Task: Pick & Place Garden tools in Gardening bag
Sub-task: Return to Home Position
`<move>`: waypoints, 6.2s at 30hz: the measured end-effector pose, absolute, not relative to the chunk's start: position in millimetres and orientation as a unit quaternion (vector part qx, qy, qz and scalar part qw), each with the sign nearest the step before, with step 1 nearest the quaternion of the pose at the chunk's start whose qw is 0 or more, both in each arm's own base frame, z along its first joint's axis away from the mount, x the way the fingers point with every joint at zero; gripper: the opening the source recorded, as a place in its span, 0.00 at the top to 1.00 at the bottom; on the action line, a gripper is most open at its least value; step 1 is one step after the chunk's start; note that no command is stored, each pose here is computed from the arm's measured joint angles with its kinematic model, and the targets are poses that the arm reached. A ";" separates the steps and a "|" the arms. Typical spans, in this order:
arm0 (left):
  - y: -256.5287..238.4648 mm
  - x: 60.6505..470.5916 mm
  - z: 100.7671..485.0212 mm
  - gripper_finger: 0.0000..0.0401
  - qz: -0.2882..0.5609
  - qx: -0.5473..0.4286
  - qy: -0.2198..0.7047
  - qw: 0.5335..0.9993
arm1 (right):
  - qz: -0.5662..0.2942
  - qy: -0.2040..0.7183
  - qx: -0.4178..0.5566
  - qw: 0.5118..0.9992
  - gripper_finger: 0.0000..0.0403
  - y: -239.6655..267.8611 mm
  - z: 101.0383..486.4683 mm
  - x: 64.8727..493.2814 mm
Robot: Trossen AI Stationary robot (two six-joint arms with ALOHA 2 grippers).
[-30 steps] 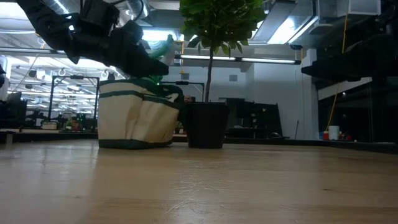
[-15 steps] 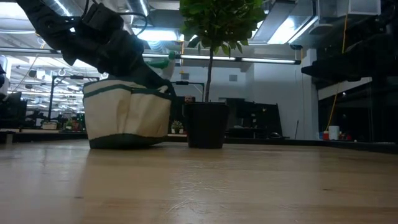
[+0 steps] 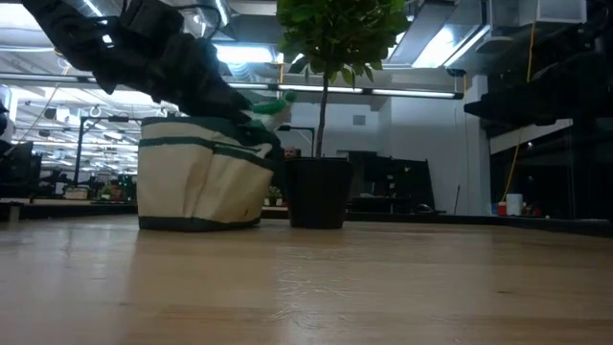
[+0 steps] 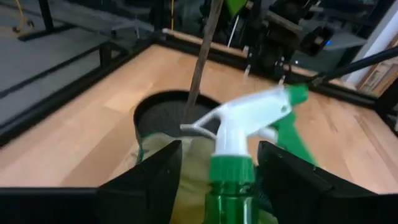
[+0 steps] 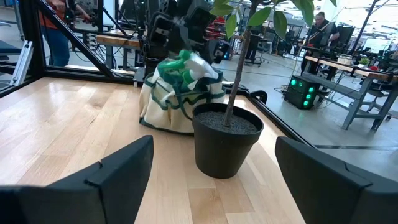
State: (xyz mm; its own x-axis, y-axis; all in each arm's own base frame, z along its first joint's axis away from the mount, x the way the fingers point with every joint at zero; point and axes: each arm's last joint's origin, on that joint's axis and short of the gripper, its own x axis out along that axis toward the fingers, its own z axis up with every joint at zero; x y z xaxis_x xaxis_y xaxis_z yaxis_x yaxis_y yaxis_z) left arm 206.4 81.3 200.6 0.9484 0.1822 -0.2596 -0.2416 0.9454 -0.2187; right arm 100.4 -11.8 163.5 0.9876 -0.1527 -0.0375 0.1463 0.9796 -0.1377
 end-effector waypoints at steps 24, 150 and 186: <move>58.5 153.0 247.6 0.38 0.098 0.007 0.068 0.993 | -0.075 0.024 -0.067 0.995 0.15 -11.9 163.5 100.4; 33.9 71.7 212.4 0.38 0.253 -0.017 0.013 0.967 | -0.075 0.024 -0.067 0.995 0.15 -11.9 163.5 100.4; 33.9 71.7 212.4 0.38 0.253 -0.017 0.013 0.967 | -0.075 0.024 -0.068 0.995 0.15 -11.8 163.5 100.4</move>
